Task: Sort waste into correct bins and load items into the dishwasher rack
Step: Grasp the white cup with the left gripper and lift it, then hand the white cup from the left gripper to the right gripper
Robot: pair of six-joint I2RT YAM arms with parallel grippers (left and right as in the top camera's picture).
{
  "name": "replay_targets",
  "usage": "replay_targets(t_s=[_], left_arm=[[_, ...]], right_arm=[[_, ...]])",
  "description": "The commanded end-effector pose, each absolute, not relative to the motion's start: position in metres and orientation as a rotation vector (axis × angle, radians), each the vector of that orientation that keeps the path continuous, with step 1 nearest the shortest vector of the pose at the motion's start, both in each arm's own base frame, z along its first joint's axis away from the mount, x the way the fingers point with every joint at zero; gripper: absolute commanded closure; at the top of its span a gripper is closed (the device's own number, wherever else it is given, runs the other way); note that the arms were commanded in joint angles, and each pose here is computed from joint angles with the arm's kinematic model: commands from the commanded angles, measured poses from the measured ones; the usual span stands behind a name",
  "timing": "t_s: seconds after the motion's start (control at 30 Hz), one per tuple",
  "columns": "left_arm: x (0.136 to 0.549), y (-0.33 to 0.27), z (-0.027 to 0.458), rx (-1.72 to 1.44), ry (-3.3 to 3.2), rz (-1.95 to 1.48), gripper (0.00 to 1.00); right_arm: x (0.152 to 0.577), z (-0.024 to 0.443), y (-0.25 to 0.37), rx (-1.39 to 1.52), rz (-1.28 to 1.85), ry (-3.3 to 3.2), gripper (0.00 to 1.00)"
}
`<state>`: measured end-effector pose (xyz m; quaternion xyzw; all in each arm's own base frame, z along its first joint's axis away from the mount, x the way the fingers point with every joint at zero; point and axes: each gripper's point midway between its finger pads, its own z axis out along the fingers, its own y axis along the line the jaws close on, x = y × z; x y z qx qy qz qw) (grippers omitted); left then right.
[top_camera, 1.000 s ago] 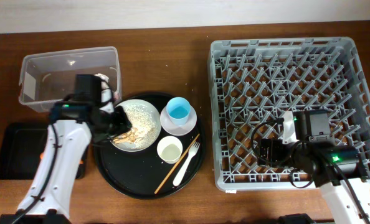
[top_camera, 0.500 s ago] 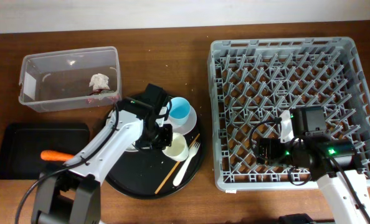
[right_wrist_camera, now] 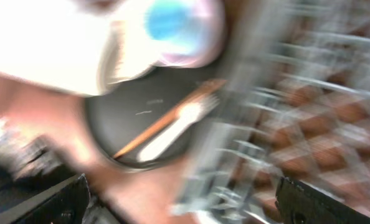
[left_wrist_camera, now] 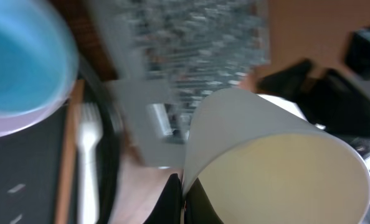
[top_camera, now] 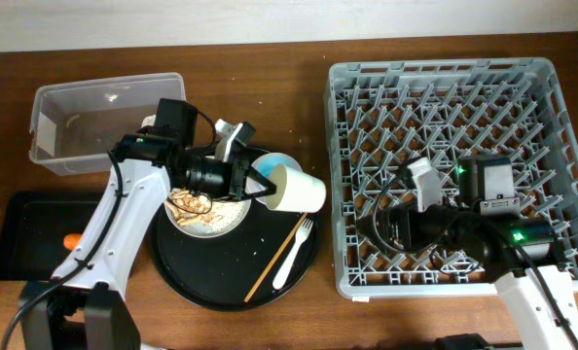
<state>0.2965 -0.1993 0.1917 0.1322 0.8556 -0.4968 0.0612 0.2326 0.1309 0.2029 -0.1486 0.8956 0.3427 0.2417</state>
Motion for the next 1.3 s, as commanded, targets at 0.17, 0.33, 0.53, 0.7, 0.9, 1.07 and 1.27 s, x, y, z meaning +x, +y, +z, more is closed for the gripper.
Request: replay_targets(t_s=[0.17, 0.33, 0.53, 0.7, 0.9, 1.07, 1.27], left_arm=[[0.261, -0.245, 0.239, 0.733, 2.306, -1.778, 1.00], [0.250, -0.254, 0.255, 0.763, 2.219, -1.917, 1.00], [0.247, -0.257, 0.257, 0.774, 2.210, -1.936, 1.00], [0.234, -0.268, 0.257, 0.828, 2.218, -1.960, 1.00], [0.234, -0.269, 0.257, 0.820, 2.227, -1.966, 1.00], [0.238, -0.271, 0.259, 0.804, 2.228, -1.968, 1.00], [0.240, -0.271, 0.259, 0.801, 2.225, -1.967, 1.00]], right_arm=[[0.204, 0.257, 0.172, -0.900, 1.236, 1.976, 0.02], [0.207, 0.253, 0.170, -0.917, 1.186, 1.982, 0.02], [0.210, 0.258, 0.171, -0.931, 1.184, 1.944, 0.02], [0.212, 0.260, 0.172, -0.939, 1.173, 1.926, 0.02], [0.210, 0.262, 0.173, -0.942, 1.196, 1.910, 0.00], [0.208, 0.265, 0.174, -0.945, 1.219, 1.894, 0.21], [0.206, 0.267, 0.175, -0.948, 1.236, 1.883, 0.41]])
